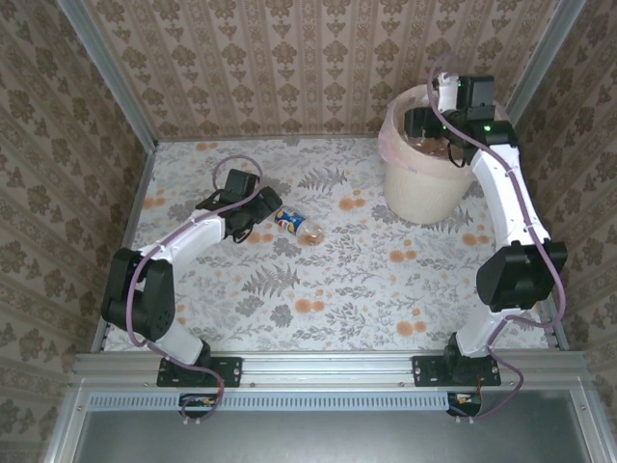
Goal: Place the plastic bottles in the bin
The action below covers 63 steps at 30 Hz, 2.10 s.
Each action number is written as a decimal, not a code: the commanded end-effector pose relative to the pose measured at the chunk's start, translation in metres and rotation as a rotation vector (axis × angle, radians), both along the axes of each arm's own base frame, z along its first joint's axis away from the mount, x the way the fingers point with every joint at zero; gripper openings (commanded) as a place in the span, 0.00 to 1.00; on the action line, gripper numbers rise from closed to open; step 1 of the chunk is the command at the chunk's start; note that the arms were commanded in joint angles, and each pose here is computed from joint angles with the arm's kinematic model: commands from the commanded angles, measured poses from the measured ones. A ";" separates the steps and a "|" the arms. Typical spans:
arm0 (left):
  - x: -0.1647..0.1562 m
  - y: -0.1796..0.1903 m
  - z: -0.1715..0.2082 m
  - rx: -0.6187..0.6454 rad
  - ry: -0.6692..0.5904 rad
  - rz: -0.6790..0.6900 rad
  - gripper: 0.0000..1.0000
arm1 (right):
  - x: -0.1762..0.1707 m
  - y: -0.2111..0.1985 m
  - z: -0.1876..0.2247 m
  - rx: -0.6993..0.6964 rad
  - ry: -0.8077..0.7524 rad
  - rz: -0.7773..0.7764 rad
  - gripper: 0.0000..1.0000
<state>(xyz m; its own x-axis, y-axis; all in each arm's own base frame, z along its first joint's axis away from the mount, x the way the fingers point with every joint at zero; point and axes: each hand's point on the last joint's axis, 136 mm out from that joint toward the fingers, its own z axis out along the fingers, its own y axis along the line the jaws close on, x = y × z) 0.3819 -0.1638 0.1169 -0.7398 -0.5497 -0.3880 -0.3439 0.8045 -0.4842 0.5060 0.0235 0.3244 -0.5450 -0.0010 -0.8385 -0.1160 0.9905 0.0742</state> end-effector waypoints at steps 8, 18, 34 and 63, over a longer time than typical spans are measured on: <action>0.007 -0.001 -0.001 -0.014 0.017 0.002 1.00 | -0.025 -0.014 -0.008 -0.022 0.047 -0.055 0.81; 0.026 -0.001 -0.009 -0.005 0.026 0.019 1.00 | -0.057 0.009 0.062 0.137 -0.174 0.005 0.99; 0.052 -0.015 -0.057 -0.055 0.176 0.193 1.00 | -0.163 0.043 0.088 0.371 -0.380 0.079 1.00; 0.073 -0.047 -0.073 -0.081 0.096 0.071 0.55 | -0.185 0.075 0.053 0.356 -0.270 0.209 1.00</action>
<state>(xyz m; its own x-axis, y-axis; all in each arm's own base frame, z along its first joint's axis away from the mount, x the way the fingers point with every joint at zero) 0.4535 -0.2003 0.0395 -0.7153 -0.6489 -0.2594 -0.4921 0.7313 -0.4722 0.3296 0.0887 0.3811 -0.3118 0.2547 -0.9154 -0.3211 0.8785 0.3538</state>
